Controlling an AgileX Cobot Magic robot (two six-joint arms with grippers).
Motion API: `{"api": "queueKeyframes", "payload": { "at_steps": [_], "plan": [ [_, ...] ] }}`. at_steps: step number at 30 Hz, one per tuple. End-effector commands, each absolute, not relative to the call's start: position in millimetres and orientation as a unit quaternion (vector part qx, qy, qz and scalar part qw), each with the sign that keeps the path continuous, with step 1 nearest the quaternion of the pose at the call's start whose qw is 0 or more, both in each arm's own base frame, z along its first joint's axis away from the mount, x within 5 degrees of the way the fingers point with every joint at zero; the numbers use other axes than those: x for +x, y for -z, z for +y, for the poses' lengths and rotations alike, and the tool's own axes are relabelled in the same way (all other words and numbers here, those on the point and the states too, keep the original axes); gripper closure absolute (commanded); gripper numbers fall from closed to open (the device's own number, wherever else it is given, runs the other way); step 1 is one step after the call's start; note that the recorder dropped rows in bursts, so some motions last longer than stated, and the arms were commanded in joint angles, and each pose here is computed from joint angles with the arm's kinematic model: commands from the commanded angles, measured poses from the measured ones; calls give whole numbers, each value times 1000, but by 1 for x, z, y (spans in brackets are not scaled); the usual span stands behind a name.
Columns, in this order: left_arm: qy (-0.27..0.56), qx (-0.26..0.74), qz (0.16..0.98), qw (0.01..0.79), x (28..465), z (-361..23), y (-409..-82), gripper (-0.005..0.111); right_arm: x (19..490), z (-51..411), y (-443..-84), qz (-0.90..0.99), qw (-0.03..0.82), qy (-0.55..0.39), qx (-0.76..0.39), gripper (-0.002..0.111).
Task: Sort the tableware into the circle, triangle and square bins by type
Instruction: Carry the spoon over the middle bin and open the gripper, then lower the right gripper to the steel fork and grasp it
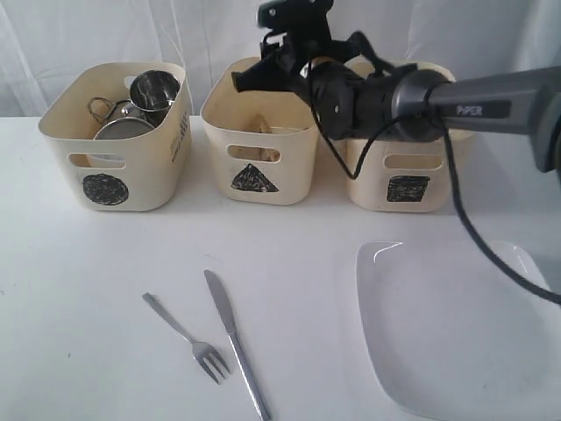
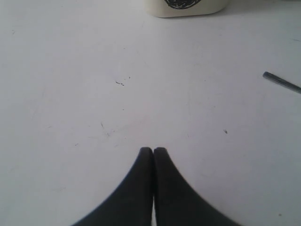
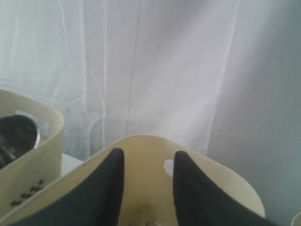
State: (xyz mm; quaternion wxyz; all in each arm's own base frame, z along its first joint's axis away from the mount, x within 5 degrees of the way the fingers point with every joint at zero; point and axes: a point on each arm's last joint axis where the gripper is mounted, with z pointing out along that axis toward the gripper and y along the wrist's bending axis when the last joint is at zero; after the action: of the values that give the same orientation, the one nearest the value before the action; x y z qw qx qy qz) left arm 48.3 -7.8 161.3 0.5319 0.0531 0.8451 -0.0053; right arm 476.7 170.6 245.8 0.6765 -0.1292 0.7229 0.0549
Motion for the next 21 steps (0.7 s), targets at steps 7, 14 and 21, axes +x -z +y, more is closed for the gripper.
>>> {"api": "queueKeyframes", "payload": {
  "at_steps": [7, 14, 21],
  "plan": [
    [9, 51, 849, 525, 48, -8, -158, 107, 394, 186, -278, 895, 338, -134, -258, 106],
    [9, 51, 849, 525, 48, -8, -158, 107, 326, 261, -245, 877, 176, -142, -424, 108],
    [9, 51, 849, 525, 48, -8, -158, 107, 295, 303, -211, 847, 127, -108, -504, 96]
  ]
}}
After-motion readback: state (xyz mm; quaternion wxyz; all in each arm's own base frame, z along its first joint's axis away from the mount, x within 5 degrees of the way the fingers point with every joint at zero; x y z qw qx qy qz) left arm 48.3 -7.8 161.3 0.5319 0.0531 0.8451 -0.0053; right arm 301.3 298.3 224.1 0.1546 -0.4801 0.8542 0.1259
